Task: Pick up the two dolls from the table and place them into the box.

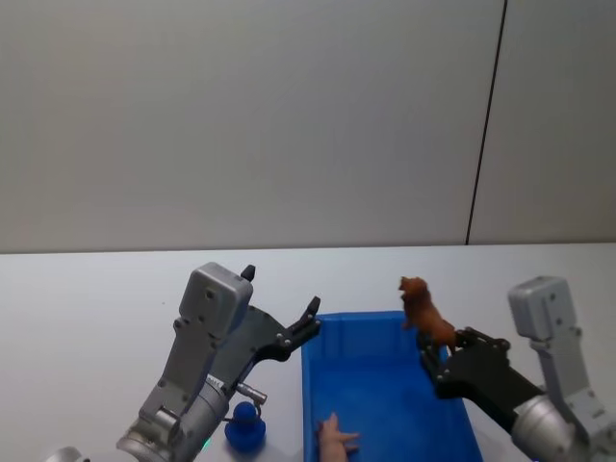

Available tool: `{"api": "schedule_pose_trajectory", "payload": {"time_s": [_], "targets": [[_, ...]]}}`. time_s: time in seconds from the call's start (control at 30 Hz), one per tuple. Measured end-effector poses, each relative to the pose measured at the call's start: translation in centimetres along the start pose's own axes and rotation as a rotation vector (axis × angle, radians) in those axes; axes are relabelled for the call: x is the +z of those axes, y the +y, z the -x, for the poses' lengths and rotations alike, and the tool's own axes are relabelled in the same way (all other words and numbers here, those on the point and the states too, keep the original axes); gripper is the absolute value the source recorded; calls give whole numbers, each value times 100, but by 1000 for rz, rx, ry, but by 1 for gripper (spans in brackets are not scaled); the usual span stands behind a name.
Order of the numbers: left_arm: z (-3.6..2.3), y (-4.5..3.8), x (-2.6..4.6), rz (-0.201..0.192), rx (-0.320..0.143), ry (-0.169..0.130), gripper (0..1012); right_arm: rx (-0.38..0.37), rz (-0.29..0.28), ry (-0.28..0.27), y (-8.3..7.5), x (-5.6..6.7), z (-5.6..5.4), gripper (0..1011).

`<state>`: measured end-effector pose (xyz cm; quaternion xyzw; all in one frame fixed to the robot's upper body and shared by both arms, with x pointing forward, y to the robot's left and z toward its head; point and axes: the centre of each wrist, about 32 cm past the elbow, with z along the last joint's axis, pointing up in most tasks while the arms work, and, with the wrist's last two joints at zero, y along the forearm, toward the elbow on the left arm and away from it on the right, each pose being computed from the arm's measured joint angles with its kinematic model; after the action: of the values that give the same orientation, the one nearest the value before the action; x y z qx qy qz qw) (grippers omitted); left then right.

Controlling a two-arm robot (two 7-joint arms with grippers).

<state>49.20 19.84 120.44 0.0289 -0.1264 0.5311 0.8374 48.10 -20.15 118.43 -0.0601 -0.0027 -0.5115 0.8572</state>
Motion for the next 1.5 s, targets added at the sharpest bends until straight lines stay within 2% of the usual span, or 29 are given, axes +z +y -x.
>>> {"api": "schedule_pose_trajectory", "payload": {"time_s": [0.03,0.1,0.27,0.33,0.4,0.47,0.63,0.73,0.77,1.17,1.5], "targets": [[0,0,0,0,0,0,1001,12,1,3,39,2,3,346],[0,0,0,0,0,0,1001,16,2,5,64,4,3,366],[0,0,0,0,0,0,1001,39,9,15,194,1,-11,567],[0,0,0,0,0,0,1001,41,11,17,216,-1,-19,605],[0,0,0,0,0,0,1001,39,13,19,245,-2,-32,688],[0,0,0,0,0,0,1001,36,13,20,256,-3,-44,719],[0,0,0,0,0,0,1001,5,8,27,264,-5,-84,893],[0,0,0,0,0,0,1001,-16,6,31,251,-11,-104,941],[0,0,0,0,0,0,1001,-30,6,33,233,-21,-114,985],[0,0,0,0,0,0,1001,-149,-9,58,-14,-67,-167,1001],[0,0,0,0,0,0,1001,-198,-13,69,-151,-93,-183,1001]]}}
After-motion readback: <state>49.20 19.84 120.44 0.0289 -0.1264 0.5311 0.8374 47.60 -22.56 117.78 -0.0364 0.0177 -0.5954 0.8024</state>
